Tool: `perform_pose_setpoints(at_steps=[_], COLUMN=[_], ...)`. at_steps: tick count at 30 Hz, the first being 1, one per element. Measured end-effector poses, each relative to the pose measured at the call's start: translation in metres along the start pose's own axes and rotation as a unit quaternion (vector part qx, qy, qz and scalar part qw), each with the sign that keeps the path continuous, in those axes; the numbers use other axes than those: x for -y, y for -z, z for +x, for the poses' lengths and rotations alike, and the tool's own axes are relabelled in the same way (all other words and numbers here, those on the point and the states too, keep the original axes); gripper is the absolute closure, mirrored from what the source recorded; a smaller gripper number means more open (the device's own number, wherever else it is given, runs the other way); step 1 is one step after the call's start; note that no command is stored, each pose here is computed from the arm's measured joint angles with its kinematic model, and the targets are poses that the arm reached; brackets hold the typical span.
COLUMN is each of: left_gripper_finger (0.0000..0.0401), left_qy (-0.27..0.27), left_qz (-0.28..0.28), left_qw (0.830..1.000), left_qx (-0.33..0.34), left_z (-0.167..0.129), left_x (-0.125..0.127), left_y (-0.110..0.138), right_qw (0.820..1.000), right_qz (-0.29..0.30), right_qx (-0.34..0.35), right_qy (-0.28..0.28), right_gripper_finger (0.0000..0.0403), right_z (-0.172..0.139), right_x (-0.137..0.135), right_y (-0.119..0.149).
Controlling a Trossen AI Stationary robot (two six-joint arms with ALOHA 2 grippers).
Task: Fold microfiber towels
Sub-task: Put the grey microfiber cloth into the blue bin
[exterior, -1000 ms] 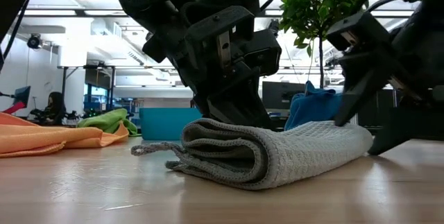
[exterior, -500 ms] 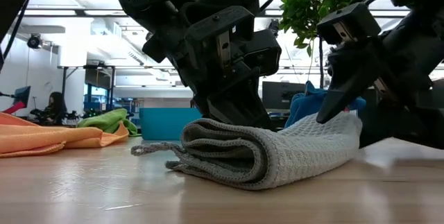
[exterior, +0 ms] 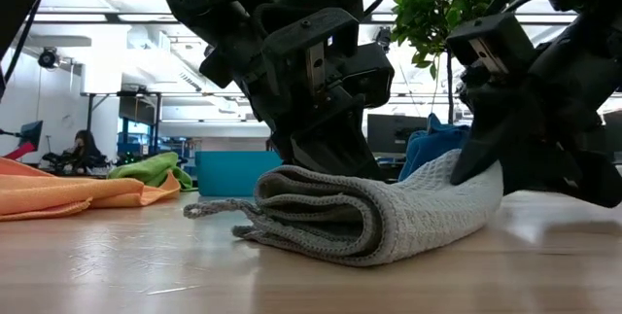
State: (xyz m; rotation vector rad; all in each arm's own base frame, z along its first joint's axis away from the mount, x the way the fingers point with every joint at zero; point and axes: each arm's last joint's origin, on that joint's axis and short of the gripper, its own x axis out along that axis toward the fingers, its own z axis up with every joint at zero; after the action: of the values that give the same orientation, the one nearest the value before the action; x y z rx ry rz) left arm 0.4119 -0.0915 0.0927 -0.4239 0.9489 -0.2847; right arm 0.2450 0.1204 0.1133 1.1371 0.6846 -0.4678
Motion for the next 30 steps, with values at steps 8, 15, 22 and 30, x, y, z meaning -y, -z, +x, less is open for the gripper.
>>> perform_pose_setpoints(at_steps=[8,15,22,30], left_gripper_finger=[0.0401,0.0401,0.0401,0.0401], left_qy=[-0.010,-0.070,-0.150,-0.199], left_qz=[0.006,0.036,0.051,0.008], left_qw=[0.999,0.989,0.974,0.964], left_qx=[0.043,0.124,0.164,0.177], left_z=[-0.031,-0.104,-0.175,-0.230], left_x=[0.009,0.031,0.049,0.058], left_y=[-0.019,-0.047,-0.043,-0.024], right_qw=[0.998,0.988,0.949,0.869], right_qz=[-0.061,-0.156,-0.313,-0.484], right_qx=[0.001,0.006,0.010,0.052], right_qy=[-0.009,-0.015,-0.020,-0.086], right_gripper_finger=[0.0384,0.0387,0.0388,0.0389], right_z=[-0.001,-0.011,-0.024,-0.045], right_x=[-0.006,-0.026,-0.065,-0.132], right_y=[-0.001,-0.008,-0.024,-0.052])
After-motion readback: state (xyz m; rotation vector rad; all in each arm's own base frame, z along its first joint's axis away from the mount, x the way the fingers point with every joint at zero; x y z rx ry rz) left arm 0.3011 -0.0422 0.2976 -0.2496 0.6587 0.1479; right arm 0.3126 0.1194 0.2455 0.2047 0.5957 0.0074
